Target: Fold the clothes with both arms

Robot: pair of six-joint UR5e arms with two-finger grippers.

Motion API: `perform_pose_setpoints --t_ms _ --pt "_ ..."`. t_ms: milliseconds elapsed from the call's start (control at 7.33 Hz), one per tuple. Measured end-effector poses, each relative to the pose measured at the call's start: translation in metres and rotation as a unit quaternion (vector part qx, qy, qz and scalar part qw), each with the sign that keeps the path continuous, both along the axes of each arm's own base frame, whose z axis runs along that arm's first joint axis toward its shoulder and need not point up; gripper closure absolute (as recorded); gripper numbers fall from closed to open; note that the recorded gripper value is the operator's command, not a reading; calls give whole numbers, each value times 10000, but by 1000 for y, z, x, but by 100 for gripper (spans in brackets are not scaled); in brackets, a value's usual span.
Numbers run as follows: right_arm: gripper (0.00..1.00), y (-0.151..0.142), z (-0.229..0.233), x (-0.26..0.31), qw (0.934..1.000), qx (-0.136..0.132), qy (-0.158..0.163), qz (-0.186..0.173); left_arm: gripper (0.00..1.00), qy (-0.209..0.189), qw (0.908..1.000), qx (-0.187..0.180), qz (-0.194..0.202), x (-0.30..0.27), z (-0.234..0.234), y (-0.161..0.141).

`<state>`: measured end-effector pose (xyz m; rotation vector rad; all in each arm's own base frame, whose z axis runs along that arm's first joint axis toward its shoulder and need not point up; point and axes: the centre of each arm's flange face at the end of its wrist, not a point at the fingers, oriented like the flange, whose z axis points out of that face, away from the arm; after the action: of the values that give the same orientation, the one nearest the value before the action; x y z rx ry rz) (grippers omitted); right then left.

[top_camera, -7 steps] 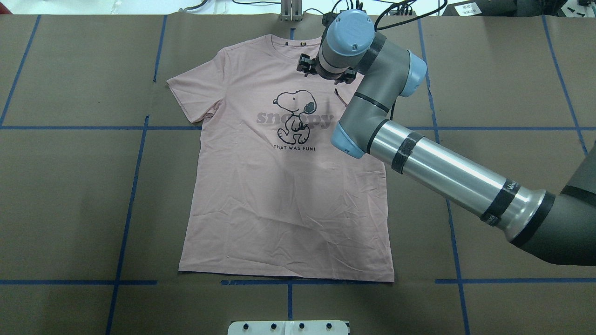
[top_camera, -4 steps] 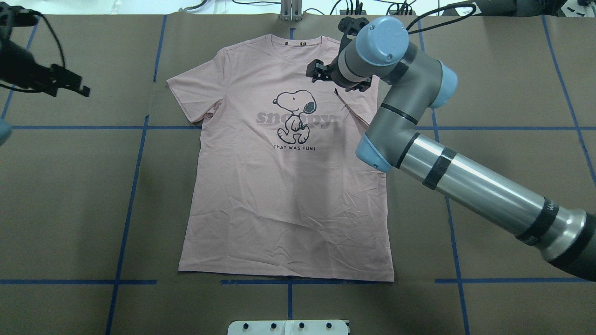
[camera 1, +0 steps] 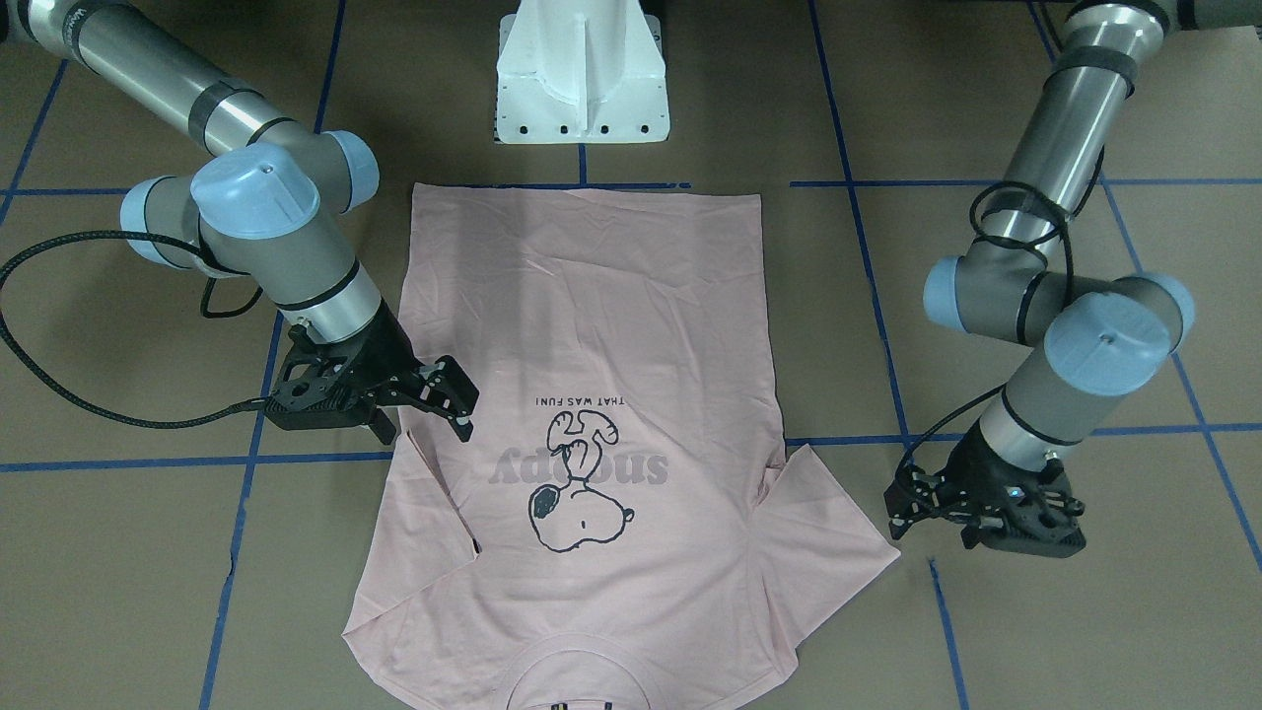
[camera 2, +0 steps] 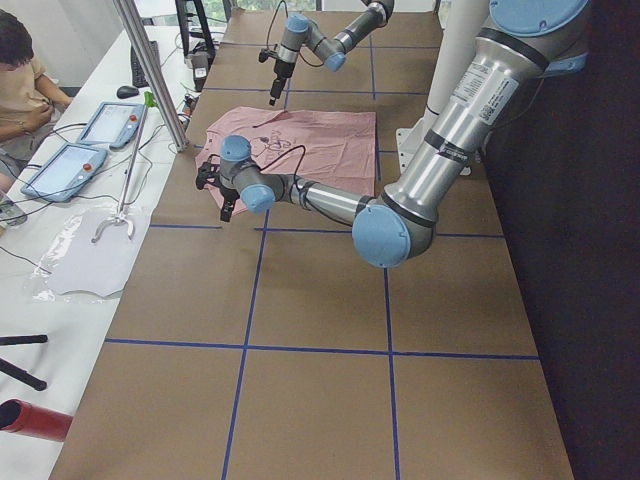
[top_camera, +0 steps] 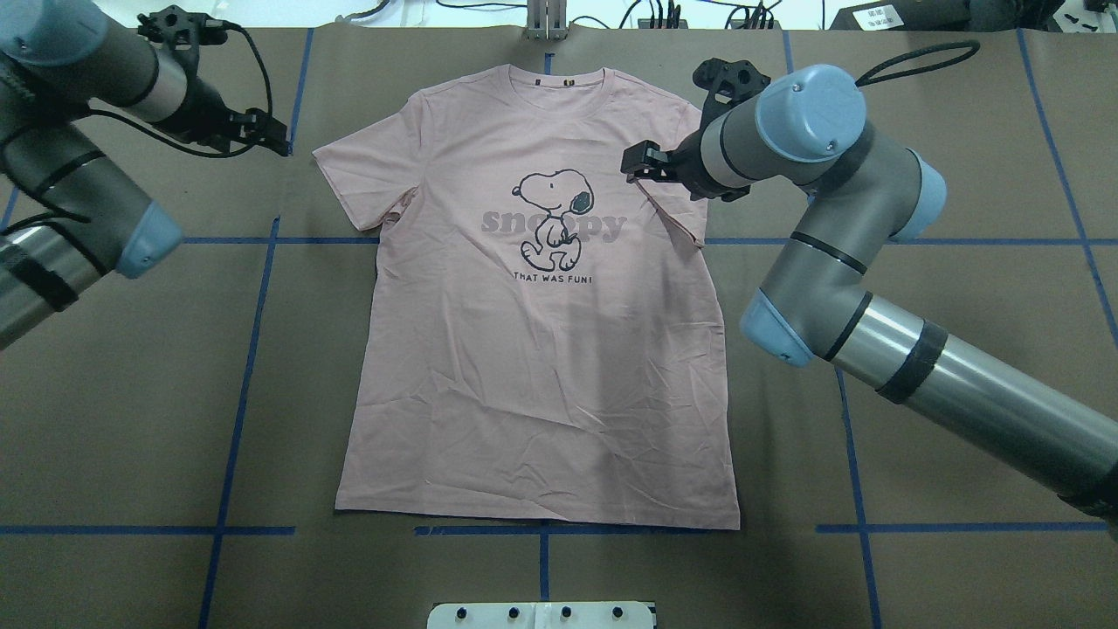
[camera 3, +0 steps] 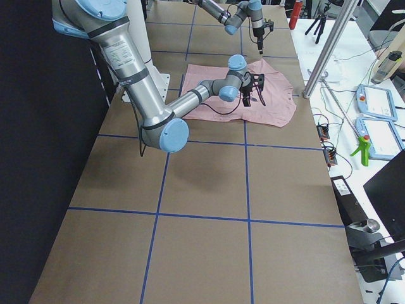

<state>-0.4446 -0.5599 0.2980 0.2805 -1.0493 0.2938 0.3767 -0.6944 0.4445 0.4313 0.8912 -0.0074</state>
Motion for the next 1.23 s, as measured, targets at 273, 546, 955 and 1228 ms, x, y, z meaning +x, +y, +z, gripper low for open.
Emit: perform_pose_setpoints --t_ms 273,546,955,1228 --pt "0 2 5 -1 10000 12 41 -27 47 -75 9998 172 -90 24 6 -2" --pt "0 2 5 -2 10000 12 50 -34 100 -76 9997 205 -87 31 3 -2" --pt "0 1 2 -4 10000 -4 29 -17 100 69 9997 224 -53 36 -12 1" --pt "0 1 1 -4 10000 -8 27 -13 100 754 9970 -91 -131 43 -73 10"
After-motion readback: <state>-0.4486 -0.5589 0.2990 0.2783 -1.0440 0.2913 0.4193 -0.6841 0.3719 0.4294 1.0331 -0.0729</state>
